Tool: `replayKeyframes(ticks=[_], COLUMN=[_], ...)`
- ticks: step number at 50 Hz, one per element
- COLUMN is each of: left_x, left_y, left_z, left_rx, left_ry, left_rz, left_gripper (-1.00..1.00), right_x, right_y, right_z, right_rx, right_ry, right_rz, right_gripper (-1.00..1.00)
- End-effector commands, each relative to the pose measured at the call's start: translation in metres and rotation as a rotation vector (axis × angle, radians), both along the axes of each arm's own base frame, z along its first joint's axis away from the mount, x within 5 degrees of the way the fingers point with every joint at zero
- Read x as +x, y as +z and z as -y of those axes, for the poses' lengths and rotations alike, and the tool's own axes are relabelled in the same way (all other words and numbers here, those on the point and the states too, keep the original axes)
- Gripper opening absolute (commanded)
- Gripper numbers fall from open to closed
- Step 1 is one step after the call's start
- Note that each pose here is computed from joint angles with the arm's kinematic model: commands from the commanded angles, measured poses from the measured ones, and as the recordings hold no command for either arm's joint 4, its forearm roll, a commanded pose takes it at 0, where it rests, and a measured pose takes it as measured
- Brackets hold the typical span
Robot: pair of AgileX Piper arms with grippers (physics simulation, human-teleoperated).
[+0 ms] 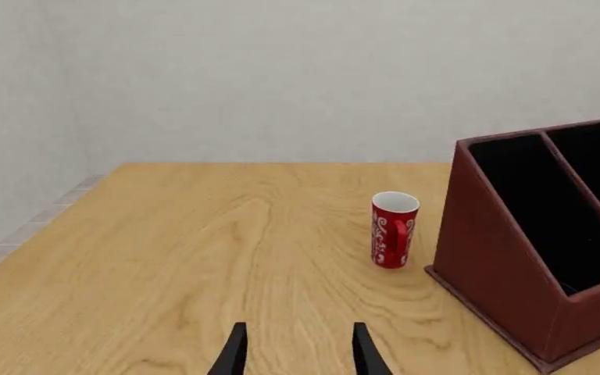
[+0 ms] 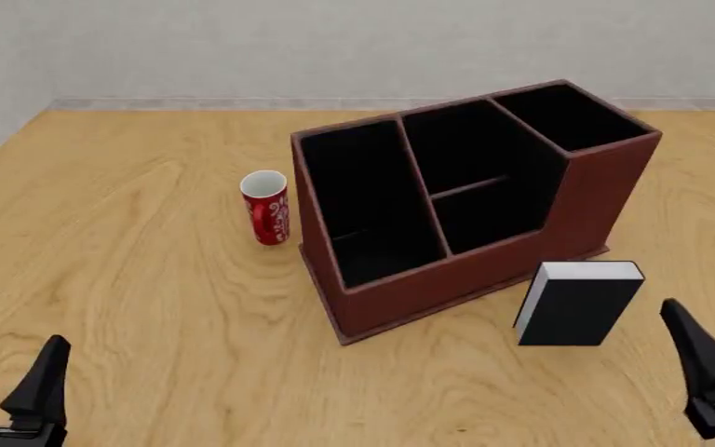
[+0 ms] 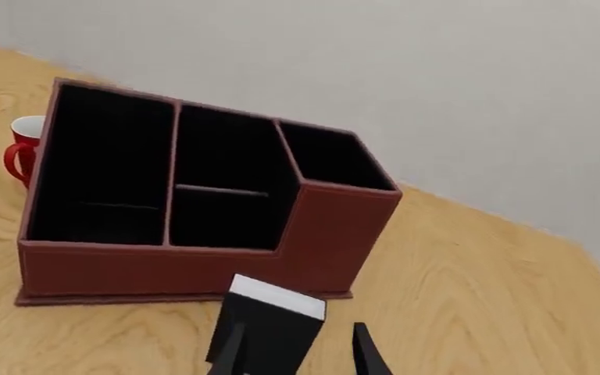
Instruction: Pick up the book and place it in the left compartment of the caddy.
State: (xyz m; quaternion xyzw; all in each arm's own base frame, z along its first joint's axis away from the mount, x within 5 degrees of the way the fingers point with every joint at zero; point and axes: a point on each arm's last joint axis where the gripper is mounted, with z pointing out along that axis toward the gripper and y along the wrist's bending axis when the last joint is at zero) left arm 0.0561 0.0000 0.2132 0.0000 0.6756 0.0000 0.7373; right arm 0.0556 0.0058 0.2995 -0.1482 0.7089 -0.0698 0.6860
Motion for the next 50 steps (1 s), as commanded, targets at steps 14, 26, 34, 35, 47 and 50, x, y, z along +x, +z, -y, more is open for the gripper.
replayKeyframes(ticks=[14,26,34,35,47,50], left_x=[0.000,0.000,0.000,0.000,0.000,0.000], left_y=[0.000,0.000,0.000,0.000,0.000,0.000], left_z=[0.000,0.000,0.000,0.000,0.000,0.000], left_rx=[0.000,0.000,0.000,0.000,0.000,0.000], left_ry=[0.000,0.000,0.000,0.000,0.000,0.000], left_rz=[0.000,0.000,0.000,0.000,0.000,0.000], left_gripper=[1.00,1.00,1.00,1.00,1.00,1.00], right_x=[0.006,0.010,0.013,0.013,0.066,0.075], right_y=[0.068,0.081,0.082,0.081,0.084,0.086], right_z=[-0.005,-0.006,-0.006,-0.006,-0.018,-0.019], right_rx=[-0.466,-0.605,-0.676,-0.682,-0.840,-0.851], right_ry=[0.149,0.215,0.246,0.251,0.369,0.374], right_rz=[-0.230,-0.306,-0.366,-0.369,-0.483,-0.488], right_gripper=[1.00,1.00,1.00,1.00,1.00,1.00])
